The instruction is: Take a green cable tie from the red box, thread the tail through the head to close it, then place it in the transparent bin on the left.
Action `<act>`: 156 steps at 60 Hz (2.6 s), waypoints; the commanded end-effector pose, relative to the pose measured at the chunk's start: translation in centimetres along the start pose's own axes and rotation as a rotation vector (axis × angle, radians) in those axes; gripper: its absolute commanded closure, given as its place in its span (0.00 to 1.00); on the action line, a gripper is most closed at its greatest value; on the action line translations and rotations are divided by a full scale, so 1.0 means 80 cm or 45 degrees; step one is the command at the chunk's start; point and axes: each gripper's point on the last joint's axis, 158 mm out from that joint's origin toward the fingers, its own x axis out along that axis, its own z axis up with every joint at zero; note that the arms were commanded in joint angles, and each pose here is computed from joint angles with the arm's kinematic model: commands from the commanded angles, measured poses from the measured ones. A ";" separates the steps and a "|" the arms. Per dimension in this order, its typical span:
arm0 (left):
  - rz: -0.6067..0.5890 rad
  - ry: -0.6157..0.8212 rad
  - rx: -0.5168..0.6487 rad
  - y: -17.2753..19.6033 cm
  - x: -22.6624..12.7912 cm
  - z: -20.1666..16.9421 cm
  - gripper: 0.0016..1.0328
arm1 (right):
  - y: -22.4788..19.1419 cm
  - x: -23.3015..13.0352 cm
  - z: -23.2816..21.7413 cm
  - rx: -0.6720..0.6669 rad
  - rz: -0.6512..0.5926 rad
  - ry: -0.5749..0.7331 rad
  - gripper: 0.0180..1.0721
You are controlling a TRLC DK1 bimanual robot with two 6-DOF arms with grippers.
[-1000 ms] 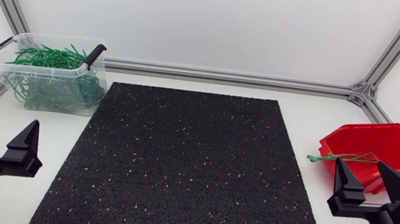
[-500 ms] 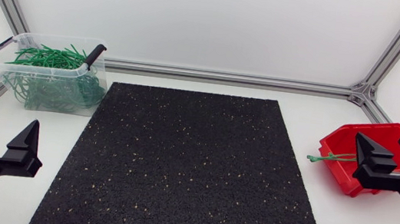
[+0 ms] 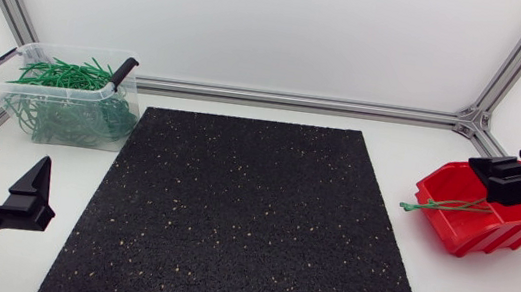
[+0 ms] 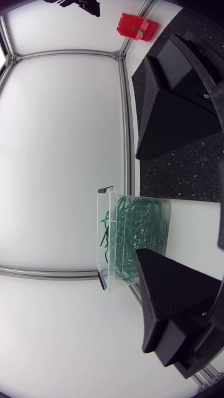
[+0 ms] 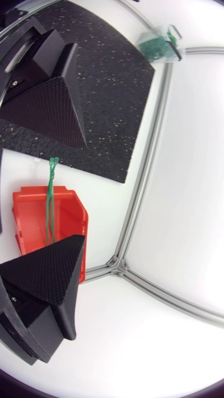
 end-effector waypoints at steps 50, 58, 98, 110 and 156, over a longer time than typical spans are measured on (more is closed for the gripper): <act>0.002 0.066 -0.020 0.000 0.002 -0.029 0.04 | -0.008 0.094 -0.150 -0.741 0.377 0.465 0.04; 0.000 0.068 -0.020 -0.001 0.002 -0.030 0.04 | -0.006 0.101 -0.170 -0.825 0.375 0.450 0.05; -0.012 0.078 -0.020 -0.003 0.003 -0.032 0.04 | 0.006 0.130 -0.167 -0.918 0.224 0.203 0.27; -0.018 0.080 -0.020 -0.004 0.003 -0.033 0.04 | 0.011 0.128 -0.156 -0.897 0.200 0.135 0.42; -0.016 0.090 -0.019 -0.003 0.003 -0.035 0.04 | 0.003 0.158 -0.157 -0.902 0.067 0.059 0.74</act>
